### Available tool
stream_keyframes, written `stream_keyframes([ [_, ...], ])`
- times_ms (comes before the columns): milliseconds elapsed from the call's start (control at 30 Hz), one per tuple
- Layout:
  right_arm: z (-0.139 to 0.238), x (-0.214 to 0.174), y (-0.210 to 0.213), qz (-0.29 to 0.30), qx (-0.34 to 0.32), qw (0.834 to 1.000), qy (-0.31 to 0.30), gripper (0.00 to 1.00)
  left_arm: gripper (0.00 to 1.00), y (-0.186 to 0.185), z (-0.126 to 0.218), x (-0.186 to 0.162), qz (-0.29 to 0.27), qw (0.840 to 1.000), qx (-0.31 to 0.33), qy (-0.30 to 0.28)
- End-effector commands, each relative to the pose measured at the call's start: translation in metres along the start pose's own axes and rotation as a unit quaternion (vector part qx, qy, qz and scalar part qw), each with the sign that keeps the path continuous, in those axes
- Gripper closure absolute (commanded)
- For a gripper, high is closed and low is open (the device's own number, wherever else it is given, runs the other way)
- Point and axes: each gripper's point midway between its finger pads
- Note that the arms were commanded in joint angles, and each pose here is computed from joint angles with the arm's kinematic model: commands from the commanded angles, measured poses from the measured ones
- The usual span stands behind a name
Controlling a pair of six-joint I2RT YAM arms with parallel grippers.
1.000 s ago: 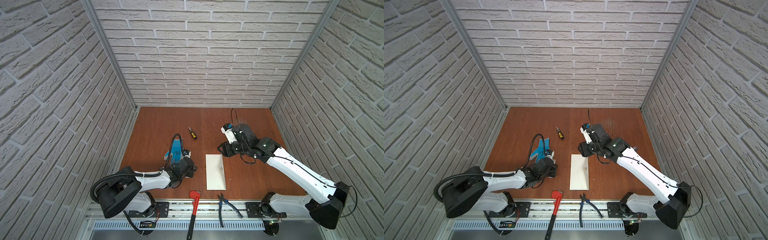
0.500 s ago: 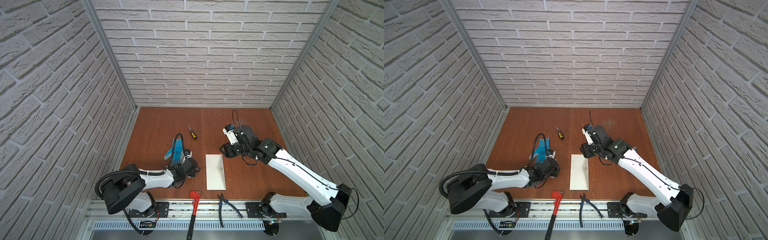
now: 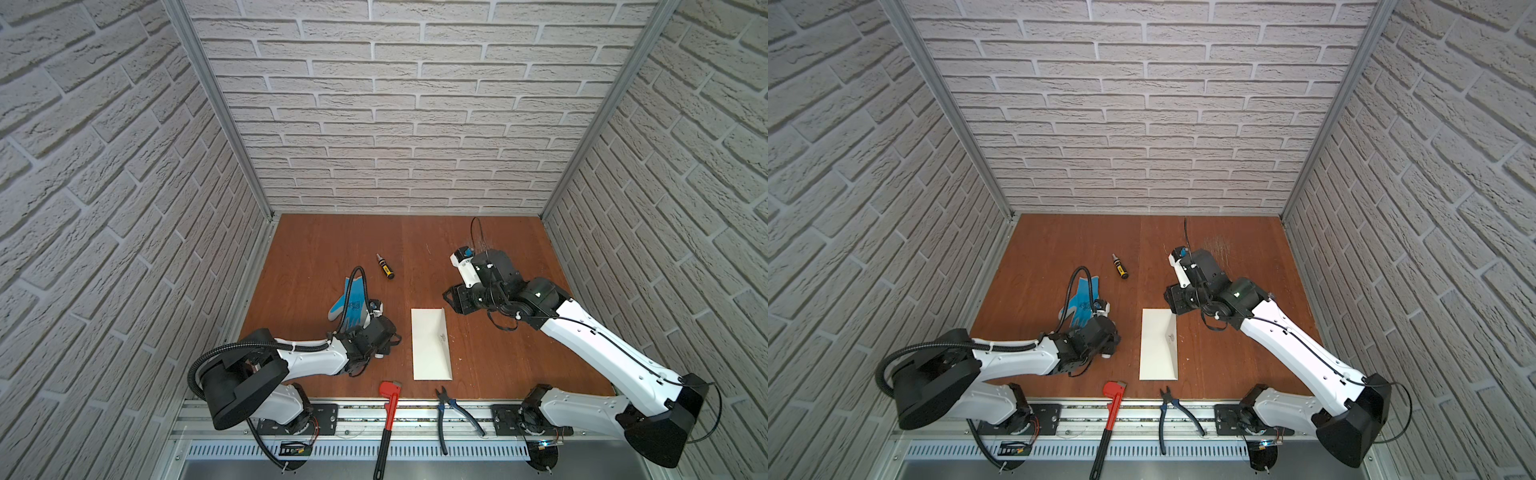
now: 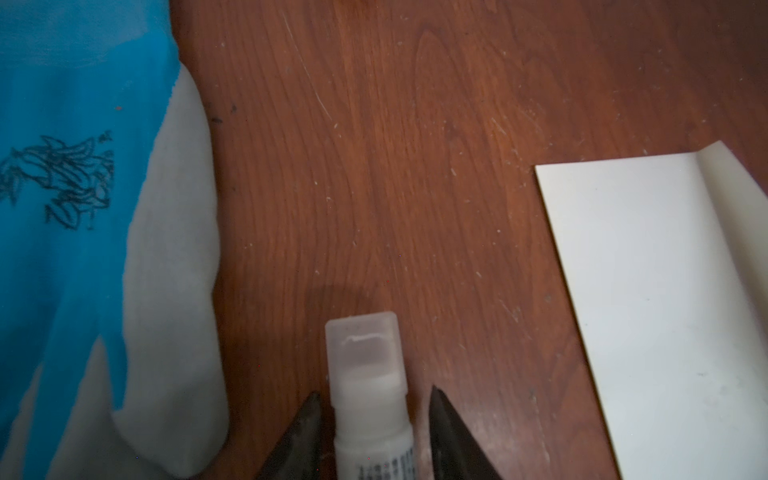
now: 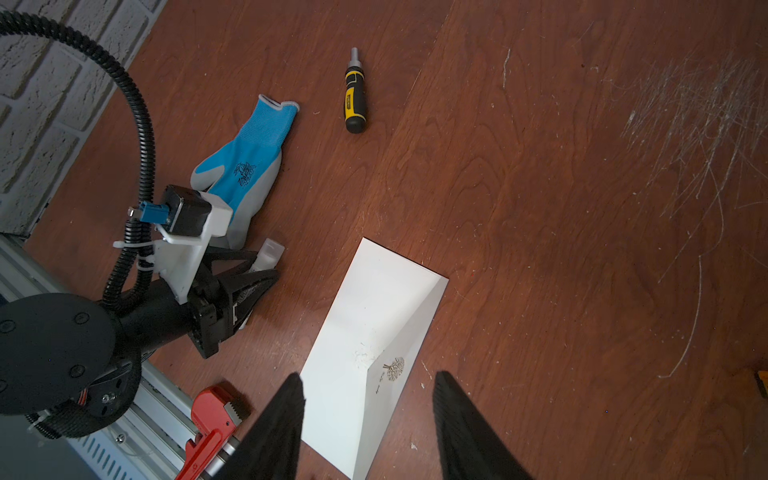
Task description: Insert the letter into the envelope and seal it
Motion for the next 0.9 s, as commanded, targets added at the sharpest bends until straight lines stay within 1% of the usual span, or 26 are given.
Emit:
stream_keyframes([
  [0,0.006,0.004,-0.003,0.004,0.000,1.000,-0.015,0.48,0.53,-0.006,0.008,0.016,0.003,1.000,-0.010,-0.018],
  [167,0.008,0.009,-0.006,0.002,-0.003,1.000,-0.023,0.47,0.44,-0.013,0.030,0.051,-0.006,0.998,-0.022,-0.062],
  [367,0.013,0.022,-0.014,-0.010,-0.006,0.999,-0.046,0.47,0.35,-0.017,0.072,0.109,-0.037,0.989,-0.033,-0.139],
  [467,0.014,0.030,-0.022,-0.017,-0.014,0.998,-0.065,0.47,0.33,-0.011,0.094,0.135,-0.048,0.981,-0.027,-0.183],
  [567,0.012,0.040,-0.037,-0.005,-0.038,0.993,-0.110,0.47,0.30,0.007,0.111,0.156,-0.063,0.972,0.004,-0.225],
  [633,0.012,0.050,-0.050,0.012,-0.059,0.984,-0.169,0.47,0.29,0.029,0.118,0.167,-0.062,0.967,0.031,-0.243],
  [700,0.013,0.056,-0.069,0.020,-0.094,0.970,-0.224,0.45,0.28,0.052,0.123,0.176,-0.060,0.961,0.060,-0.264],
  [767,0.011,0.059,-0.086,0.037,-0.121,0.954,-0.271,0.44,0.27,0.081,0.127,0.181,-0.046,0.954,0.094,-0.280],
  [800,0.010,0.059,-0.095,0.054,-0.142,0.943,-0.296,0.44,0.27,0.096,0.130,0.184,-0.037,0.949,0.111,-0.291],
  [833,0.011,0.060,-0.106,0.059,-0.165,0.930,-0.323,0.43,0.27,0.112,0.131,0.184,-0.030,0.945,0.132,-0.298],
  [867,0.010,0.060,-0.118,0.057,-0.186,0.921,-0.338,0.43,0.27,0.126,0.131,0.182,-0.023,0.942,0.151,-0.299],
])
Point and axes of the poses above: each gripper's point midway between its finger pads, its own z axis back along the fingers, its own y axis along the line the jaws close on, x = y × z, and after that the axes turned 12 degrees about -z, right-handed
